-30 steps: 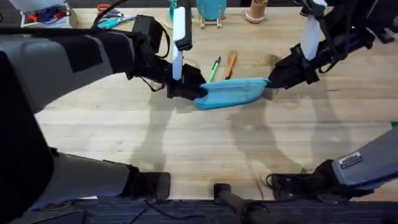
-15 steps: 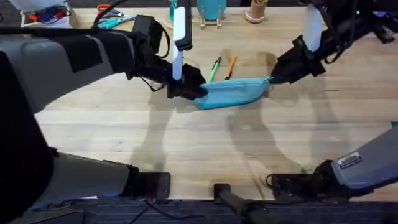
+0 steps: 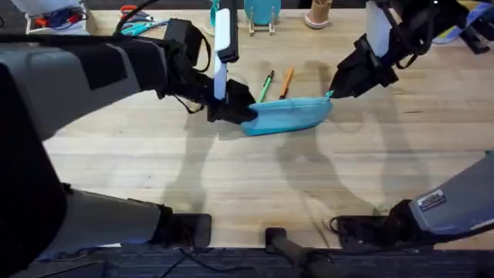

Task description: Unzip the bag, pick up the pens from the table one at a time and place them inside, then zip the bag closed.

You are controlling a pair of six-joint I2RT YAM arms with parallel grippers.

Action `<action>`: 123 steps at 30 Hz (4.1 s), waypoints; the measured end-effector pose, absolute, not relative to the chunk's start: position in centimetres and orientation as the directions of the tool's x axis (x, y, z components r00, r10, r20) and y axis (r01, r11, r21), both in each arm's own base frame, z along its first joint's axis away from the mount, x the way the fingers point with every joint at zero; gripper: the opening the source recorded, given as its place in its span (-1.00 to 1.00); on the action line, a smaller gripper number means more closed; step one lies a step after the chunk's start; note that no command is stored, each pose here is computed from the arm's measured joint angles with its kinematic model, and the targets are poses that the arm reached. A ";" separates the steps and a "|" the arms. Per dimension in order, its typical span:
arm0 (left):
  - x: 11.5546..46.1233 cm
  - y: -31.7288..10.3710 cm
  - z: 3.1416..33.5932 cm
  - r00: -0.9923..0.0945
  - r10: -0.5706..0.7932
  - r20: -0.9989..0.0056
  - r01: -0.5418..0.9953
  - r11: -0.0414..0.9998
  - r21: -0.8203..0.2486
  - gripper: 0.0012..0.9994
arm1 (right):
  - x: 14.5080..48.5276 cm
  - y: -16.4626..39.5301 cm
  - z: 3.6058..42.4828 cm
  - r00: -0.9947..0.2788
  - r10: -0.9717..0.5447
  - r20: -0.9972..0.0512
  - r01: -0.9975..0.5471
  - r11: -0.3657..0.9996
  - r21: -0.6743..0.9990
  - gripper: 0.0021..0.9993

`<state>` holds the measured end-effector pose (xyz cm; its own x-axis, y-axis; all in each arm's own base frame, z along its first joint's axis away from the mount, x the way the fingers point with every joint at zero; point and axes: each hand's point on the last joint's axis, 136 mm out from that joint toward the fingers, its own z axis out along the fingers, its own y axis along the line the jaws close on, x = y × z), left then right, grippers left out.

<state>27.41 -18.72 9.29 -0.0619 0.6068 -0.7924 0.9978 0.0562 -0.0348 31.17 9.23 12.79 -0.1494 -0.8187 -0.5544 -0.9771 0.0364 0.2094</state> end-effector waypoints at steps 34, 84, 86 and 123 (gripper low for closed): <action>27.8 -18.2 9.1 -0.064 0.619 -0.782 0.997 0.073 -0.024 -0.92 | 33.6 20.5 12.0 0.083 -0.843 -0.532 -0.995 -0.097 -0.002 -0.94; 27.8 -18.2 9.1 -0.070 0.615 -0.786 0.997 0.074 -0.031 -0.92 | 30.0 25.6 15.8 0.147 -0.807 -0.572 -0.988 -0.153 -0.038 -0.94; 27.7 -18.2 9.1 -0.070 0.614 -0.786 0.997 0.074 -0.031 -0.92 | 29.8 25.9 15.9 0.153 -0.800 -0.580 -0.986 -0.159 -0.040 -0.94; 27.8 -18.3 9.2 -0.065 0.614 -0.787 0.997 0.071 -0.028 -0.92 | 26.1 26.4 17.4 0.110 -0.777 -0.620 -0.979 -0.193 0.069 0.99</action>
<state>27.76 -18.31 9.16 -0.0654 0.6141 -0.7865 0.9971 0.0708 -0.0276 26.13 26.36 17.39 0.1096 -0.7769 -0.6200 -0.9788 -0.1928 0.0686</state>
